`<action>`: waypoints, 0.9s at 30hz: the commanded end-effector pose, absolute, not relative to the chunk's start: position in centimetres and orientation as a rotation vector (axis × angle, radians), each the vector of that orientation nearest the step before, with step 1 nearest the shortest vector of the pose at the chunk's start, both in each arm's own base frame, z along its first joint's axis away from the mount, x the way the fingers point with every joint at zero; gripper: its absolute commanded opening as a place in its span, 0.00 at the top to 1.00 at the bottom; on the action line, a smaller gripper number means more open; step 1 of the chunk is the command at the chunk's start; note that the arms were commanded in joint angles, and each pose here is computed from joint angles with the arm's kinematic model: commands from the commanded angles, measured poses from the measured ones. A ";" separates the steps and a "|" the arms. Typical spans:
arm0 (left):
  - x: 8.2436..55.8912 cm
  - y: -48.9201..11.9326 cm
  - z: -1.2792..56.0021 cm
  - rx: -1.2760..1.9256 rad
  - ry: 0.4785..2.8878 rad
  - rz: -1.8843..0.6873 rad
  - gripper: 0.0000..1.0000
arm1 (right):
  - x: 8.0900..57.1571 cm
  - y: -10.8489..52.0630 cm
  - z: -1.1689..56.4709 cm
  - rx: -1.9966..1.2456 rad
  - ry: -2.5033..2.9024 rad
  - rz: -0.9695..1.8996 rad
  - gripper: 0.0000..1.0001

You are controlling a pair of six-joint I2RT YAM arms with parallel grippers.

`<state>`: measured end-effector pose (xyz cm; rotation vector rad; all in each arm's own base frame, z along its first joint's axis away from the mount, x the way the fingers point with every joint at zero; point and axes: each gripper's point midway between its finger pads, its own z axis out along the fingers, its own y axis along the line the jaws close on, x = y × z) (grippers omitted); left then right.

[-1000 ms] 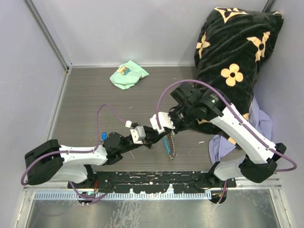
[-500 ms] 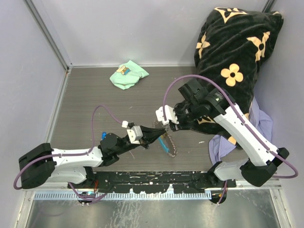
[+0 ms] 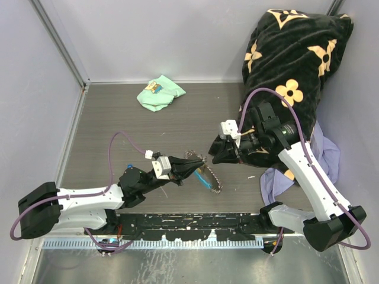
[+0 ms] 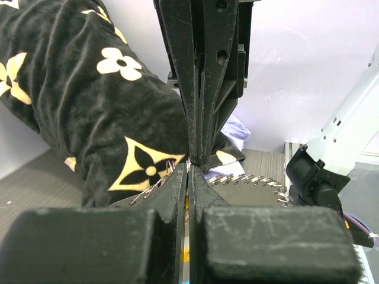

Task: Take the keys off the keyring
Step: Remove the key from the keyring.

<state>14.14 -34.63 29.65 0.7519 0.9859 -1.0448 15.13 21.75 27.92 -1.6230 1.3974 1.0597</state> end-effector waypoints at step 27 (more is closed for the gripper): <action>12.7 -33.4 35.1 0.651 0.829 -1.139 1.00 | 14.9 23.8 29.4 -1.492 1.253 1.298 0.82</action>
